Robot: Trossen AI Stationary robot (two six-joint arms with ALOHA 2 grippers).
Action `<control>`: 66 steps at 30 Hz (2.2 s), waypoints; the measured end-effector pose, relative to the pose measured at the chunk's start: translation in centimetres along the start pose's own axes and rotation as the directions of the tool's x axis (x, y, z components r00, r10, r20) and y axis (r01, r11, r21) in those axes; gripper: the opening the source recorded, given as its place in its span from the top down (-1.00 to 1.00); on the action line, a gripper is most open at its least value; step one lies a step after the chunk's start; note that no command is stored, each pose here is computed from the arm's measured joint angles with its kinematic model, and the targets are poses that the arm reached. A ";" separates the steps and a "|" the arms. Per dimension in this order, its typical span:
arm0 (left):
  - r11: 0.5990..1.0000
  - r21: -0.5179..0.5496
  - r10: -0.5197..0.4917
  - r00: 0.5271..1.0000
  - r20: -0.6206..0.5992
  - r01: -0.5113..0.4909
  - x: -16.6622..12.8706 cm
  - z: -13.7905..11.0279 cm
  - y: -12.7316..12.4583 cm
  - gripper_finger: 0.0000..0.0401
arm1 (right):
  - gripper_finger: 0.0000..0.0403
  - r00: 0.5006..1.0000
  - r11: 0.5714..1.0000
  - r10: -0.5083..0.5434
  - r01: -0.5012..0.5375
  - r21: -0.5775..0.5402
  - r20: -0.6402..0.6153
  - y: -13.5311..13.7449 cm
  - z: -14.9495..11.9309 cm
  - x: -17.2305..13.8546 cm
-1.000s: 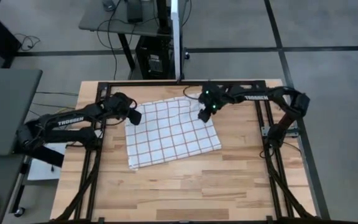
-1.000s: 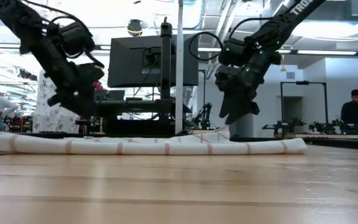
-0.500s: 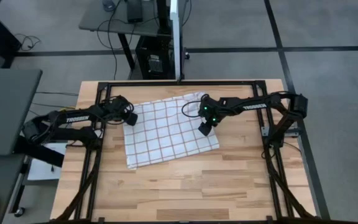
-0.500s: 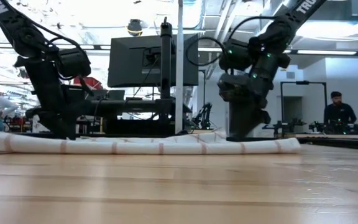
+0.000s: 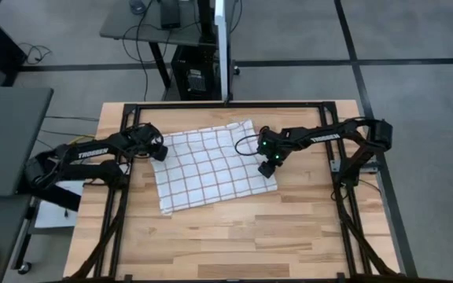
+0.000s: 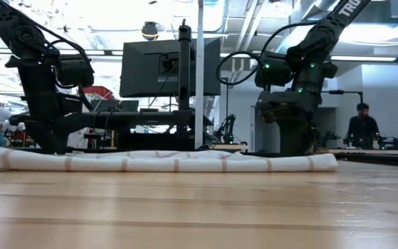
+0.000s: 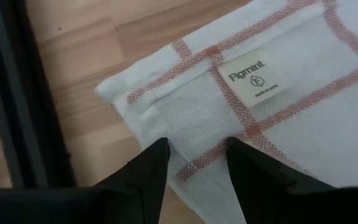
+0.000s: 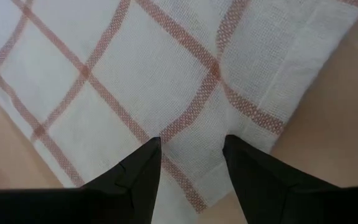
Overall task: Roll towel
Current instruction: Roll the white towel
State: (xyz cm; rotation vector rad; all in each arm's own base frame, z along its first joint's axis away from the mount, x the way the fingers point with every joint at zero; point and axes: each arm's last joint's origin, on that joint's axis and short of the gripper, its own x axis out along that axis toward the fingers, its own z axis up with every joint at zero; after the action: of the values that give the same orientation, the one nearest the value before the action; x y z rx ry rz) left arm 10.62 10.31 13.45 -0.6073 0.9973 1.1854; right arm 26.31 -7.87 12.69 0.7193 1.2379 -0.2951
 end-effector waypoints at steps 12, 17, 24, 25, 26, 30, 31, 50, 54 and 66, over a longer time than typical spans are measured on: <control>0.960 0.045 -0.280 0.957 0.079 0.278 -2.4 3.7 -1.7 0.27 | 0.13 0.958 0.999 0.042 -0.045 0.002 0.284 -0.6 5.7 -6.0; 0.842 0.065 -0.540 0.838 0.075 0.536 -3.9 4.6 -3.5 0.27 | 0.13 0.914 0.997 0.023 -0.053 0.064 0.405 -3.0 9.3 -7.9; 0.783 0.079 -0.622 0.781 0.056 0.618 -5.1 3.5 -5.9 0.27 | 0.13 0.916 0.988 0.084 -0.127 0.086 0.392 -5.5 14.4 -4.9; 0.785 0.069 -0.619 0.784 0.055 0.615 -5.2 3.4 -6.0 0.27 | 0.13 0.921 0.987 0.089 -0.132 0.089 0.379 -5.6 14.9 -4.2; 0.784 0.056 -0.621 0.782 0.050 0.619 -5.3 3.2 -6.2 0.27 | 0.13 0.925 0.987 0.090 -0.133 0.092 0.369 -5.8 15.4 -3.5; 0.766 0.019 -0.643 0.765 0.033 0.643 -5.7 2.7 -6.9 0.27 | 0.13 0.926 0.987 0.094 -0.136 0.089 0.365 -6.0 16.9 -2.4; 0.763 0.017 -0.646 0.763 0.028 0.646 -5.8 2.5 -7.0 0.27 | 0.13 0.928 0.987 0.094 -0.134 0.086 0.361 -6.1 17.0 -2.2; 0.761 0.009 -0.649 0.760 0.035 0.649 -6.6 -1.3 -9.8 0.27 | 0.13 0.907 0.995 0.059 -0.087 0.049 0.418 -6.6 17.4 -2.4; 0.765 -0.002 -0.644 0.765 -0.010 0.644 -5.4 -2.6 -10.9 0.27 | 0.13 0.916 0.994 0.057 -0.090 0.064 0.397 -6.4 17.2 -2.2; 0.795 0.017 -0.603 0.794 -0.077 0.606 -3.1 -4.3 -13.2 0.27 | 0.13 0.921 0.994 0.013 -0.053 0.094 0.388 -7.0 17.4 -0.6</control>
State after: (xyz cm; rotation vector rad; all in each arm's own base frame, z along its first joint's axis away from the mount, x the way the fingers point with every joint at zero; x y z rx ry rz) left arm 21.67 1.32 12.86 -0.8613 0.7881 0.5700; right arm 35.21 -24.33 13.36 0.7286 0.8368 -0.4534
